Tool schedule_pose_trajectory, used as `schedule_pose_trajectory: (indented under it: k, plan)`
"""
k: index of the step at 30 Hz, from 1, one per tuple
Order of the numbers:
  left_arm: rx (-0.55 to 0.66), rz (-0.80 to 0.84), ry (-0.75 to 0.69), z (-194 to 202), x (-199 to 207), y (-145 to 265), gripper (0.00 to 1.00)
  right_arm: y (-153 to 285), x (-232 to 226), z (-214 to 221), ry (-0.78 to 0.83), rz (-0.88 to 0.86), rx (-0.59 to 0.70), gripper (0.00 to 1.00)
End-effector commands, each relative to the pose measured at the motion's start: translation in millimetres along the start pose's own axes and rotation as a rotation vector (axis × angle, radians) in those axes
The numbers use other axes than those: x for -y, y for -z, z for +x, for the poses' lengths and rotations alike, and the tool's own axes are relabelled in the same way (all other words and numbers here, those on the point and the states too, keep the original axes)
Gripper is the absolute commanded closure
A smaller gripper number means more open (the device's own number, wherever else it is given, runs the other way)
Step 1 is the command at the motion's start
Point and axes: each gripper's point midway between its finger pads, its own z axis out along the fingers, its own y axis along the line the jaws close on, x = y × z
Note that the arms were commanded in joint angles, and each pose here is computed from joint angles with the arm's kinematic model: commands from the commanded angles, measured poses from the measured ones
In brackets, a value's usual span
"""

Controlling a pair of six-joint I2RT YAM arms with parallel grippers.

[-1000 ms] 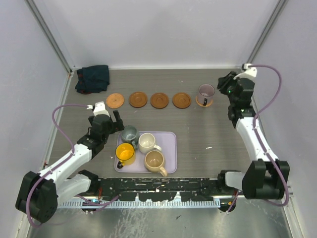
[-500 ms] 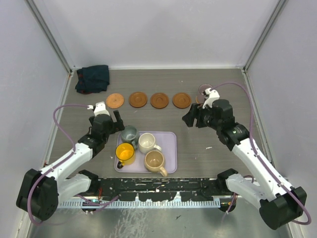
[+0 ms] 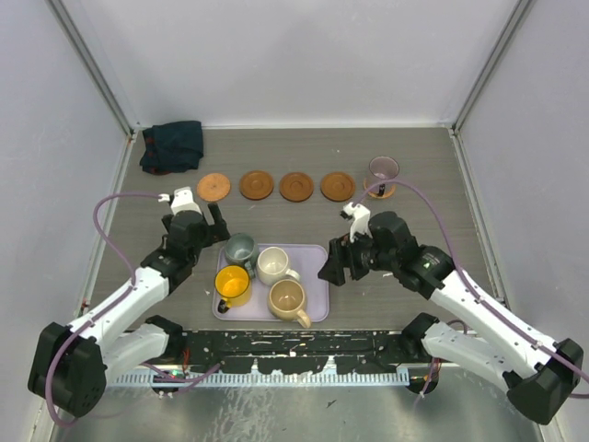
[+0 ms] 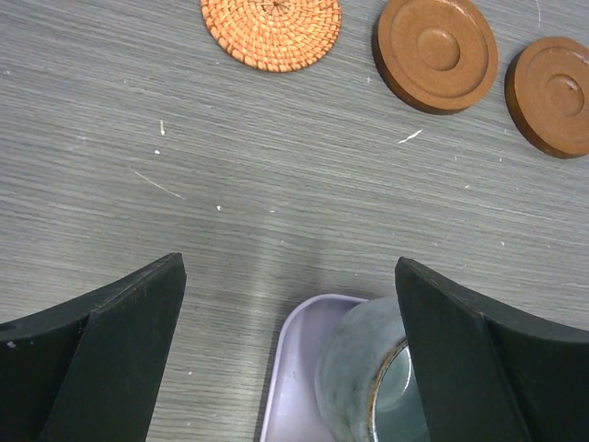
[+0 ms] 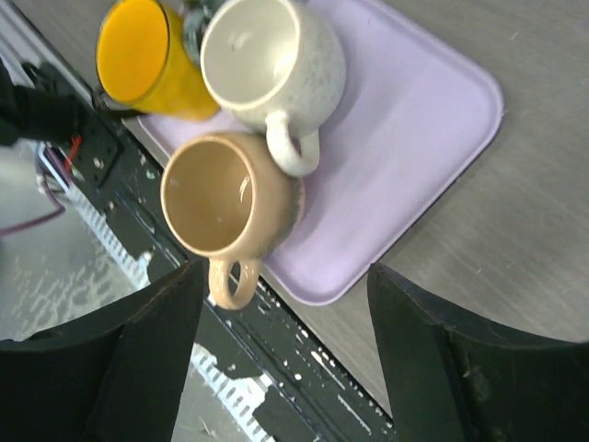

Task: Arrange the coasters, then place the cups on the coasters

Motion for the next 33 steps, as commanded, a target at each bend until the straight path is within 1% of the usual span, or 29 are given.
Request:
schedule_pose_trajectory:
  k: [1,6,9,13,17,23,28,31,33]
  plan:
    - [0.049,0.002,0.028,-18.1,3.8,6.4,0.02,-11.6,-12.5,24.9,0.007,-0.002,-0.065,0.22]
    - [0.054,0.006,0.035,-20.9,3.5,10.4,0.02,-32.3,-27.2,49.6,0.103,0.049,-0.151,0.2]
    - [0.059,0.011,0.039,-22.4,3.9,13.0,0.02,-41.9,-34.7,59.0,0.154,0.07,-0.182,0.19]
    - [0.057,0.005,0.037,-21.8,2.1,14.2,0.02,-52.0,-47.4,66.7,0.167,0.027,-0.208,0.18]
    - [0.054,0.005,0.041,-19.8,1.5,14.2,0.02,-64.5,-41.8,81.9,0.188,0.093,-0.253,0.19]
    - [0.044,0.008,0.034,-16.7,1.8,12.7,0.02,-79.0,-48.8,101.9,0.231,0.141,-0.288,0.2]
    - [0.038,0.012,0.036,-13.7,1.5,13.1,0.02,-85.6,-48.8,114.1,0.233,0.183,-0.304,0.24]
    - [0.036,0.019,0.042,-11.5,1.7,14.2,0.02,-87.8,-46.0,120.6,0.238,0.212,-0.309,0.32]
    - [0.036,0.023,0.043,-11.0,1.7,15.0,0.02,-89.4,-46.6,124.5,0.241,0.217,-0.311,0.33]
